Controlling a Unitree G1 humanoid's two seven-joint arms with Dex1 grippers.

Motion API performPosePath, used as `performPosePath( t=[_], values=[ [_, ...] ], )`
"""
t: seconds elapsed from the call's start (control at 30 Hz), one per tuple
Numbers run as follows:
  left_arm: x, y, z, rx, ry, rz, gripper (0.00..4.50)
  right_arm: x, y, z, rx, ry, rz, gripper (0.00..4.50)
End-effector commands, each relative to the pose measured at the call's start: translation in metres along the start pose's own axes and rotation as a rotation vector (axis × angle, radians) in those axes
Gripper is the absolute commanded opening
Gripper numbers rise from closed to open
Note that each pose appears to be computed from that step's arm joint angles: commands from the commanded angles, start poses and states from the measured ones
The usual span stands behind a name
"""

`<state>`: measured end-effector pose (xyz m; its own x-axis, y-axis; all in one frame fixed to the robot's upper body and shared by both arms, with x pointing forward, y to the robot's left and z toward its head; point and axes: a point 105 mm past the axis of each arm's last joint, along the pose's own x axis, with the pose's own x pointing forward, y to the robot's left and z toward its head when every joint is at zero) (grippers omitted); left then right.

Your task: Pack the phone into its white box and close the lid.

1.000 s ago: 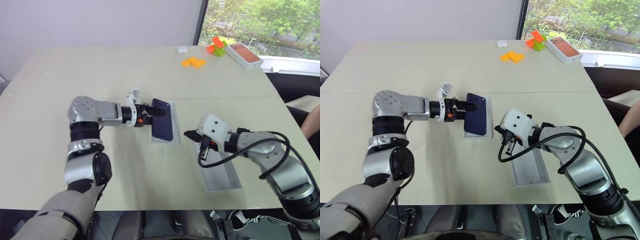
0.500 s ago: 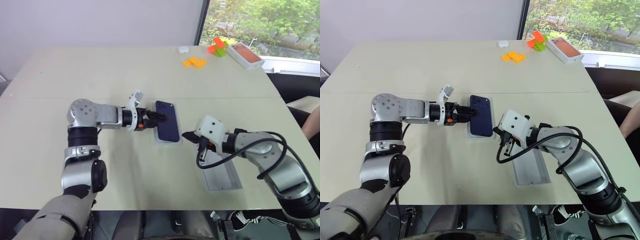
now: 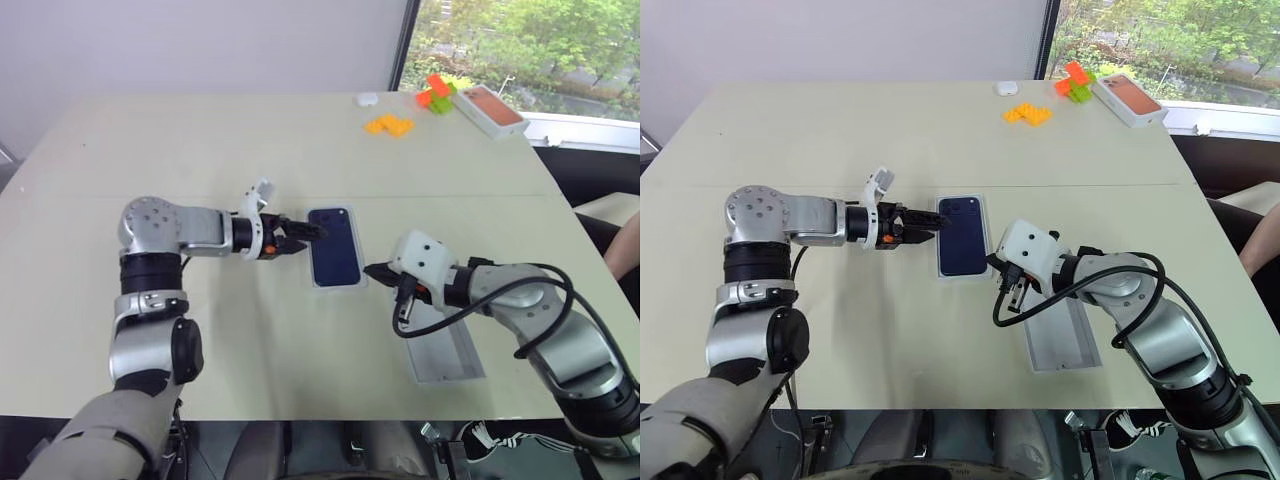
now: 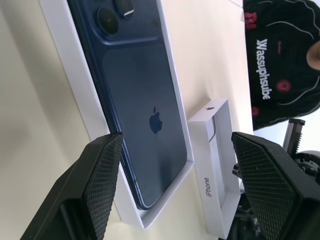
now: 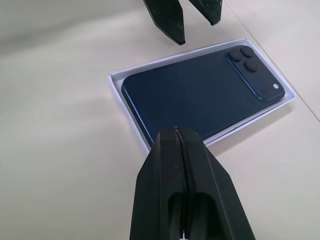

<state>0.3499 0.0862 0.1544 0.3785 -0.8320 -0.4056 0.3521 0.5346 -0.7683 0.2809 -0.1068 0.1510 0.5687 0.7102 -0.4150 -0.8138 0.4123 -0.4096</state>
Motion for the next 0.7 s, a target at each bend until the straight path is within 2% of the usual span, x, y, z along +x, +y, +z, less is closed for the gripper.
performPosePath(
  t=[0.03, 0.13, 0.17, 0.3, 0.4, 0.6, 0.7],
  values=[
    [-0.016, -0.007, 0.008, 0.079, -0.047, 0.007, 3.67, -0.002, -0.003, 0.009, -0.031, -0.033, -0.010, 0.00],
    [-0.039, -0.010, 0.028, 0.211, -0.203, 0.070, 3.67, -0.003, -0.003, 0.008, -0.028, -0.031, -0.017, 0.00],
    [-0.050, -0.005, 0.037, 0.288, -0.291, 0.127, 3.67, -0.004, -0.004, 0.007, -0.023, -0.030, -0.023, 0.00],
    [-0.080, 0.017, 0.053, 0.519, -0.492, 0.334, 3.67, -0.005, -0.006, 0.003, -0.011, -0.024, -0.040, 0.00],
    [-0.085, 0.036, 0.041, 0.607, -0.498, 0.419, 3.67, -0.005, -0.013, 0.000, -0.001, -0.024, -0.068, 0.00],
    [-0.093, 0.060, 0.027, 0.585, -0.562, 0.452, 3.67, -0.002, -0.020, -0.002, -0.004, -0.023, -0.094, 0.00],
    [-0.088, 0.061, 0.018, 0.576, -0.559, 0.426, 3.67, 0.000, -0.026, -0.005, 0.004, -0.016, -0.120, 0.00]
  ],
)
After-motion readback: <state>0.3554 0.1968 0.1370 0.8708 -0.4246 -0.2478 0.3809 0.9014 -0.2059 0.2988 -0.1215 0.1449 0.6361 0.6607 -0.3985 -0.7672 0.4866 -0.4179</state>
